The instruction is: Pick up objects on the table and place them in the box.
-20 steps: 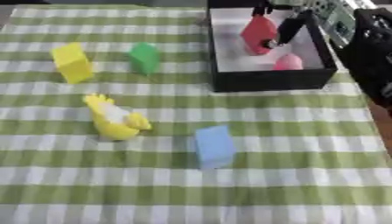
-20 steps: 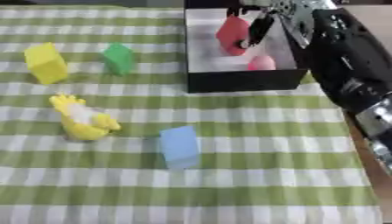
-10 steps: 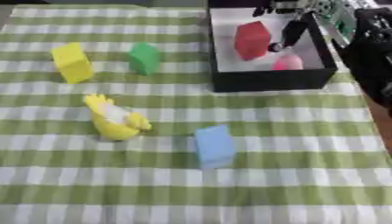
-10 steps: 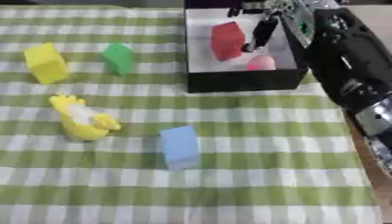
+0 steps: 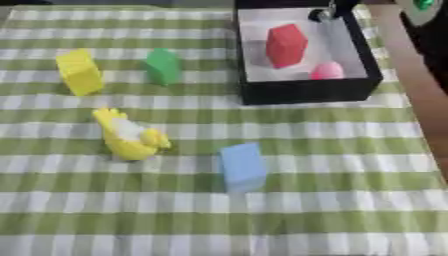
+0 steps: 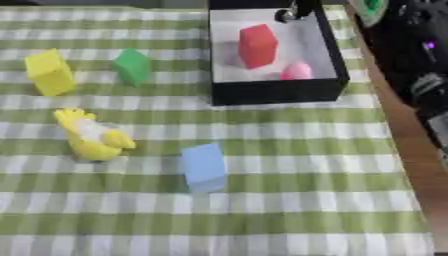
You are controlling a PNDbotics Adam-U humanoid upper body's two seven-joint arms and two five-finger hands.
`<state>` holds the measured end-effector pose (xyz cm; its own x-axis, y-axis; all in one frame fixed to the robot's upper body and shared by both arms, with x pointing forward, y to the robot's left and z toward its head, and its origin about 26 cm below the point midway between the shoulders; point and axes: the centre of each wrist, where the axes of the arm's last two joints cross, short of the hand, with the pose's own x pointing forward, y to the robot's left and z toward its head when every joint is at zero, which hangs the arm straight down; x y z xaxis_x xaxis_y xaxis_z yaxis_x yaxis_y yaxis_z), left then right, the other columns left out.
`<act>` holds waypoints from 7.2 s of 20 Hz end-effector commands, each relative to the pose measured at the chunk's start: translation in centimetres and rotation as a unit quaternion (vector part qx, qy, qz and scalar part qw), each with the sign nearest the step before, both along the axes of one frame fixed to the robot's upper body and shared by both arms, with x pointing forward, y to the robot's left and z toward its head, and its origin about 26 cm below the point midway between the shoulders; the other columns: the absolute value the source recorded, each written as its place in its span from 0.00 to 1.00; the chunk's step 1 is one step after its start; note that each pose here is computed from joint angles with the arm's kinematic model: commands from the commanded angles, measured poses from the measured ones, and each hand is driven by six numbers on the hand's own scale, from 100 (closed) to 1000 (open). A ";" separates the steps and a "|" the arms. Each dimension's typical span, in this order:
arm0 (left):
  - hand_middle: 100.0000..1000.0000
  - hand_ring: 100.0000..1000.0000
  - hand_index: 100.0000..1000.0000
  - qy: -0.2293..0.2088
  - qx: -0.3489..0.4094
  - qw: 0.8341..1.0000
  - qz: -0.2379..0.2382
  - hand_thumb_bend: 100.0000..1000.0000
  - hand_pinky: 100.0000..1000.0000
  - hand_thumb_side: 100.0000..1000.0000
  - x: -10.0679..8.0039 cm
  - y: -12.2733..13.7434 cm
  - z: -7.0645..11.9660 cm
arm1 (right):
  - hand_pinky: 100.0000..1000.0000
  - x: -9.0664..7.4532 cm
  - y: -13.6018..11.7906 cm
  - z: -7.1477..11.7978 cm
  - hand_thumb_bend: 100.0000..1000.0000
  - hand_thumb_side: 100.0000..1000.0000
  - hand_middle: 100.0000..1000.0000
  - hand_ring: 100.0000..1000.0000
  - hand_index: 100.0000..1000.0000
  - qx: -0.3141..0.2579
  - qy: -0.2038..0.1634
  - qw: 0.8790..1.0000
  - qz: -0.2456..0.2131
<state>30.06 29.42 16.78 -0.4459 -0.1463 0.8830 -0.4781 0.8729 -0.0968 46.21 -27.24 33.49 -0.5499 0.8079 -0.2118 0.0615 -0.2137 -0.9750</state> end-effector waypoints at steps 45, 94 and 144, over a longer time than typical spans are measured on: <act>0.76 0.72 0.82 -0.003 0.019 1.000 0.008 0.23 0.68 0.58 -0.3 0.7 0.3 | 0.89 -16.9 11.9 -7.8 0.35 0.39 0.81 0.82 0.89 0.012 0.227 0.954 0.197; 0.76 0.72 0.79 -0.006 0.009 1.000 0.001 0.22 0.68 0.58 -0.2 0.4 0.3 | 0.86 -12.5 13.9 -16.0 0.43 0.31 0.56 0.79 0.74 -0.049 0.224 0.968 0.101; 0.76 0.72 0.79 -0.003 0.021 1.000 0.005 0.21 0.69 0.58 -0.3 0.8 0.5 | 0.83 1.5 -2.0 -1.1 0.33 0.14 0.54 0.71 0.68 -0.021 0.078 0.993 -0.087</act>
